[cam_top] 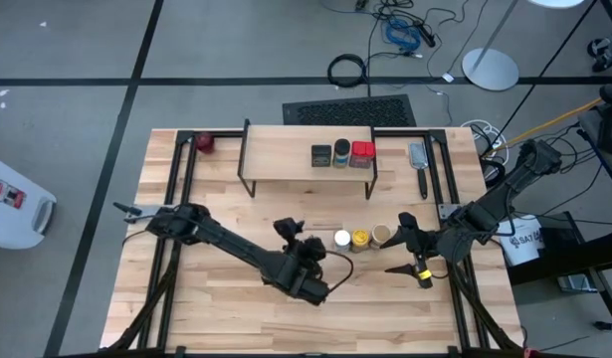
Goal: Shelf spices
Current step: Put the white seasoning bottle on the shelf
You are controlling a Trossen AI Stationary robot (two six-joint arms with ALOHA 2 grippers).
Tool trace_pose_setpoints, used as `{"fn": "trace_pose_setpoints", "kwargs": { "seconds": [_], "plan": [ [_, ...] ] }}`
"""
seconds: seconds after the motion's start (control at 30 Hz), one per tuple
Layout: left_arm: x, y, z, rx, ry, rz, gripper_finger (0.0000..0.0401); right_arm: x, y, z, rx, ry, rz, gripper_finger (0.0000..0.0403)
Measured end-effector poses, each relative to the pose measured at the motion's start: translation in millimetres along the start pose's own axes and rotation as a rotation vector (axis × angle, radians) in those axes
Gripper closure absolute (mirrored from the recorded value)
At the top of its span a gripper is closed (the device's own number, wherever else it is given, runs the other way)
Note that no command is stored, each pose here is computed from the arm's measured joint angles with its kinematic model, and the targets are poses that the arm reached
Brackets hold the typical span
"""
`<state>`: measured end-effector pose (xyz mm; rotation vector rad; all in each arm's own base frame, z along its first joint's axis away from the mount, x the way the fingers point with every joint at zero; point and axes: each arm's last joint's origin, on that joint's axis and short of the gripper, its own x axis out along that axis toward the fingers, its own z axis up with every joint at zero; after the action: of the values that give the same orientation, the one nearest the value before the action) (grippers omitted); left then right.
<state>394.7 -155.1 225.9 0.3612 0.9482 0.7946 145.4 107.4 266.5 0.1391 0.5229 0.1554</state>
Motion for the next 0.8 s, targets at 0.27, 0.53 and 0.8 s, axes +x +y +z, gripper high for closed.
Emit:
{"fn": "trace_pose_setpoints", "kwargs": {
  "seconds": [0.27,0.53,0.8],
  "plan": [
    [-50,-48,24,-0.106,-0.342,-0.406,0.0129,0,-1,0,-0.027,-0.008,-0.018,0.0117],
    [-48,-30,45,-0.154,-0.479,-0.359,0.0129,1,-2,2,-0.066,-0.02,-0.03,0.0117],
    [-74,4,41,0.004,-0.541,-0.44,0.0129,0,-2,2,-0.081,-0.024,-0.028,0.0117]
  ]
}}
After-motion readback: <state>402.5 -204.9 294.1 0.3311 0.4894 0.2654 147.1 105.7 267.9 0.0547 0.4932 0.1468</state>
